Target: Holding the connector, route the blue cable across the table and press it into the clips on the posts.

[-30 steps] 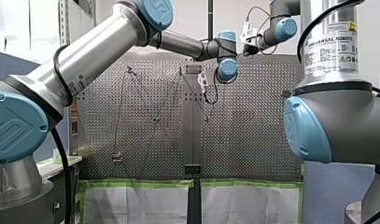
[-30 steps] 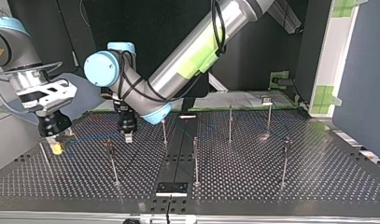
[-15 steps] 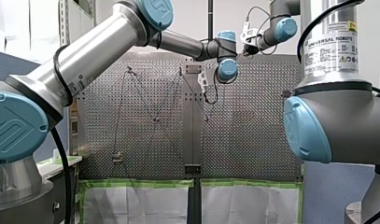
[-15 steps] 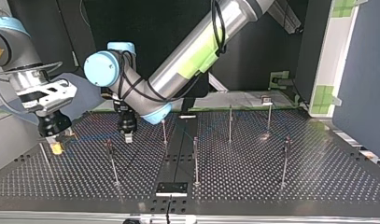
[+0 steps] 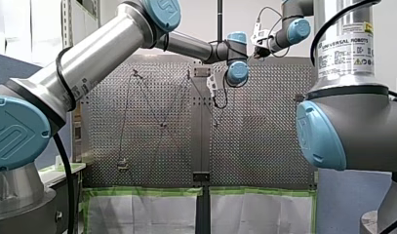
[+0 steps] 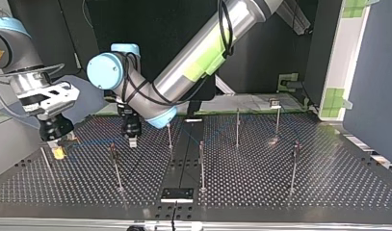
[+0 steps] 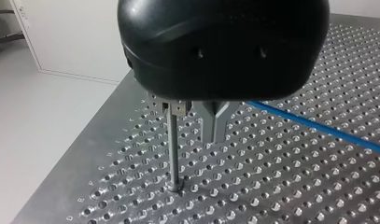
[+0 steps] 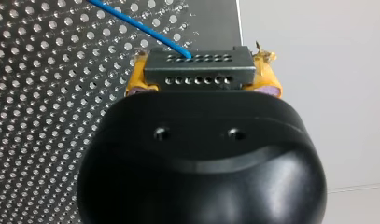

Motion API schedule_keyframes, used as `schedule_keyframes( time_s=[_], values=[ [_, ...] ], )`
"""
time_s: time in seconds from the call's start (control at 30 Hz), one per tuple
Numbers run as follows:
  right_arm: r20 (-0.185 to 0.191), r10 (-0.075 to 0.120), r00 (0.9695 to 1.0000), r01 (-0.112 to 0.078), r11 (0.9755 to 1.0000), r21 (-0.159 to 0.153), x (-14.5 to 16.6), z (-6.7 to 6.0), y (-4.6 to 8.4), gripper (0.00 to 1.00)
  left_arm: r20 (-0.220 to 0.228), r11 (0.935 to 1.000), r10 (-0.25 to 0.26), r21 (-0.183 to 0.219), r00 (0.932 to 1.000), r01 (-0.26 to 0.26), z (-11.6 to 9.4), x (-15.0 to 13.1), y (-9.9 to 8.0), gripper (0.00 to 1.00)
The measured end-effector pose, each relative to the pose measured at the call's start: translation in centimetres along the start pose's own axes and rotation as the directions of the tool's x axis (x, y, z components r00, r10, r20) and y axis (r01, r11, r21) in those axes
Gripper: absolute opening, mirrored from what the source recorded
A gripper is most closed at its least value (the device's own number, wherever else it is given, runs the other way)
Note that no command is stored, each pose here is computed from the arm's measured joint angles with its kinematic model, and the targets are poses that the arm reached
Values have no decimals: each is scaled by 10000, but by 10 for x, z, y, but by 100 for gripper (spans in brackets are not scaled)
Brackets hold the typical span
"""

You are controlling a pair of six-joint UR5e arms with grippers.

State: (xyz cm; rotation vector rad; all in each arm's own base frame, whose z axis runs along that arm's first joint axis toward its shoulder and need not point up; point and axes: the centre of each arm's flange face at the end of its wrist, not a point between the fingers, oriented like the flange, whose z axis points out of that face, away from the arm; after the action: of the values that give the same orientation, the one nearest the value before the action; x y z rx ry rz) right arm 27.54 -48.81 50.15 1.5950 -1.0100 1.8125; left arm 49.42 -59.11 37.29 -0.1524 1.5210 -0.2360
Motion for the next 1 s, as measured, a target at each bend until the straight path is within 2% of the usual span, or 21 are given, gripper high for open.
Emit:
schedule_keyframes(
  time_s=[0.13,0.27,1.0],
  values=[
    [6,2,10000,-2,10000,11,0,0,-1,0,2,10000,3,-25,10000,-3,2,0,2,0],
    [-22,-7,10000,7,10000,-55,1,-1,3,0,-23,10000,-1,90,10000,1,-6,2,-6,0],
    [-26,-8,10000,8,10000,-72,1,-1,4,0,-6,10000,-10,70,10000,10,-5,0,-5,0]
  ],
)
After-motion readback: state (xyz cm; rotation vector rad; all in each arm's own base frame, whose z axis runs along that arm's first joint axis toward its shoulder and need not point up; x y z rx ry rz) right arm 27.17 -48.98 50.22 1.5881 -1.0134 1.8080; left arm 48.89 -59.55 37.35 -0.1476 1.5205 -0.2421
